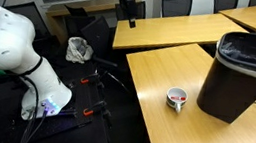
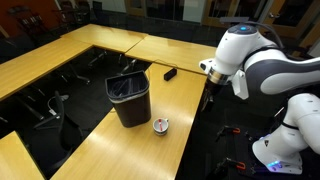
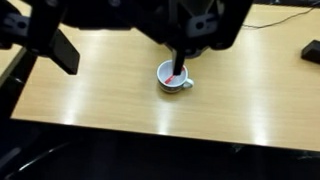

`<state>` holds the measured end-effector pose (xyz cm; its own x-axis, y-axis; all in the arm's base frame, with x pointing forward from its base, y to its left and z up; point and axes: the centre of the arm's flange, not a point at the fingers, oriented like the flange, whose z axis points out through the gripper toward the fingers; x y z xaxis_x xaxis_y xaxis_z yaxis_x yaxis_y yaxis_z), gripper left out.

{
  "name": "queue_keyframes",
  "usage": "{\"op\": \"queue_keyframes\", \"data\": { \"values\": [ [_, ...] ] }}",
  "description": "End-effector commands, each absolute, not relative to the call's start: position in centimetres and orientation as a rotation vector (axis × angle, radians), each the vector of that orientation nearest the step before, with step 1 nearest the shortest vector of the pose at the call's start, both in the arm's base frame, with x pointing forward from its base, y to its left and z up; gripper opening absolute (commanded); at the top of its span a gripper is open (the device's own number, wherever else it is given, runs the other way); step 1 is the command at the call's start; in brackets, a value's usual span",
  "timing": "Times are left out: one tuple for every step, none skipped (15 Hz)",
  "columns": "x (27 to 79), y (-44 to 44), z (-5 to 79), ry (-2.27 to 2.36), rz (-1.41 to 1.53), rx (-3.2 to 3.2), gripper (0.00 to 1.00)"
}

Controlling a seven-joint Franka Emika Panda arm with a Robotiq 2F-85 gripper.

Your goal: Move the cup slightly to the left

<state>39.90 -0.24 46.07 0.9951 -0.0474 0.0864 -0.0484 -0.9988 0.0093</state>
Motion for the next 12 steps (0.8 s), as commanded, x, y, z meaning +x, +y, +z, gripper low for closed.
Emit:
{"op": "queue_keyframes", "data": {
  "values": [
    [46.9,-0.8,40.5,-0.189,0.219,3.135,1.00],
    [48.9,-1.1,38.4,-0.199,0.205,3.146,1.00],
    [50.8,-1.2,36.1,-0.242,0.196,3.144,1.00],
    [52.9,-1.4,33.4,-0.276,0.194,3.129,1.00],
    [54.5,-1.5,31.1,-0.312,0.180,3.120,1.00],
    [56.3,-1.6,28.8,-0.310,0.167,3.114,1.00],
    [57.7,-1.6,26.7,-0.316,0.158,3.090,1.00],
    [59.4,-1.5,24.6,-0.318,0.123,3.076,1.00],
    [60.7,-1.7,22.5,-0.327,0.087,3.068,1.00],
    [62.1,-1.8,20.7,-0.323,0.051,3.056,1.00],
    [63.1,-2.0,19.1,-0.317,-0.003,3.054,1.00],
    [63.7,-2.0,18.1,-0.335,-0.095,3.071,1.00]
  ]
}}
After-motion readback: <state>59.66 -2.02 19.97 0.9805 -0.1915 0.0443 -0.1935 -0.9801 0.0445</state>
